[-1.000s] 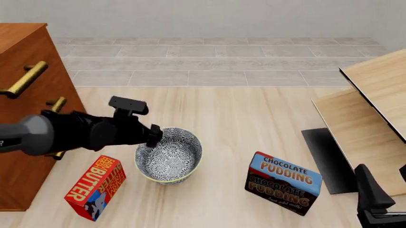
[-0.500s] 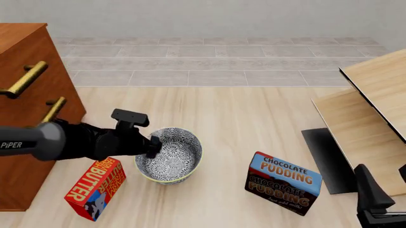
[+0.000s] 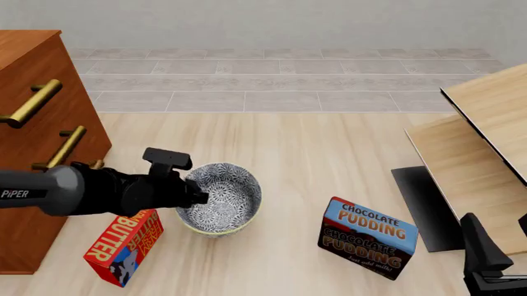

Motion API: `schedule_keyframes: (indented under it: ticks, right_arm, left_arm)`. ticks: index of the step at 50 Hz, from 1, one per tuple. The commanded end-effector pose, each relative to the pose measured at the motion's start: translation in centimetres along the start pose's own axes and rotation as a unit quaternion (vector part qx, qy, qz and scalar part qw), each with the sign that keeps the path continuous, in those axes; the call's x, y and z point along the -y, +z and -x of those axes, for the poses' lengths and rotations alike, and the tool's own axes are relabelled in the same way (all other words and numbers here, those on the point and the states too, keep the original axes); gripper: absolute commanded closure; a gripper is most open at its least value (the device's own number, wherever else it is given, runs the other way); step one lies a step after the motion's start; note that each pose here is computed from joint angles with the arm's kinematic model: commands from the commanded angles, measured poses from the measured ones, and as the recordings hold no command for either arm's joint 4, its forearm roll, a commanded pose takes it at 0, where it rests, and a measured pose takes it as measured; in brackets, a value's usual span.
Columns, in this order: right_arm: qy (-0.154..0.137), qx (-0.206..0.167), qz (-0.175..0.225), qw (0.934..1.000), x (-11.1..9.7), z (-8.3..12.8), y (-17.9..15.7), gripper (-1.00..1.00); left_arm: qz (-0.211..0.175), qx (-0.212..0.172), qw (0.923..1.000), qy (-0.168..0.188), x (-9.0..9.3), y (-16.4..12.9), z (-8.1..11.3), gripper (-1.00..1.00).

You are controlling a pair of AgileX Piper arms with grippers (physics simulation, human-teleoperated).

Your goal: Close the top drawer of the cabinet and put the bowl on top of it.

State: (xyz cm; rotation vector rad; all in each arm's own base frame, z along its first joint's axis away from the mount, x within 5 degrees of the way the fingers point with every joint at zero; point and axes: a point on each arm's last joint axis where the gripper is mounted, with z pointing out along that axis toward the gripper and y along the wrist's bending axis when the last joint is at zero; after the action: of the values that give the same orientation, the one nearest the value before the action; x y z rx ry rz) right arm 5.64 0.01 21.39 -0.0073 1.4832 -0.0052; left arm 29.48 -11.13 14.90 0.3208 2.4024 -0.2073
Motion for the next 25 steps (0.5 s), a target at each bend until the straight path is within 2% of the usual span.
schedule_keyframes:
  ticks: [1,6,12,21,25]
  right_arm:
    - [0.0,0.0,-0.001,1.0,0.0,0.0,0.0,-1.0]
    - [-0.001,0.0,-0.001,1.0,0.0,0.0,0.0,-1.0]
    - [0.0,0.0,-0.002,1.0,0.0,0.0,0.0,-1.0]
    - [0.001,0.001,-0.003,1.0,0.0,0.0,0.0,-1.0]
    - [0.002,0.0,-0.003,1.0,0.0,0.0,0.0,-1.0]
  left_arm:
    - [-0.004,0.016,0.9998,0.014,0.2,-0.7,0.4,1.0]
    - [-0.008,0.02,0.9998,0.004,0.6,-0.9,0.6,1.0]
    - [-0.028,0.034,0.999,-0.005,2.1,-2.2,1.0,1.0]
    - [-0.036,0.051,0.9976,-0.03,2.6,-3.9,2.2,1.0]
    - [-0.04,0.061,0.9971,-0.023,2.8,-4.7,2.7,1.0]
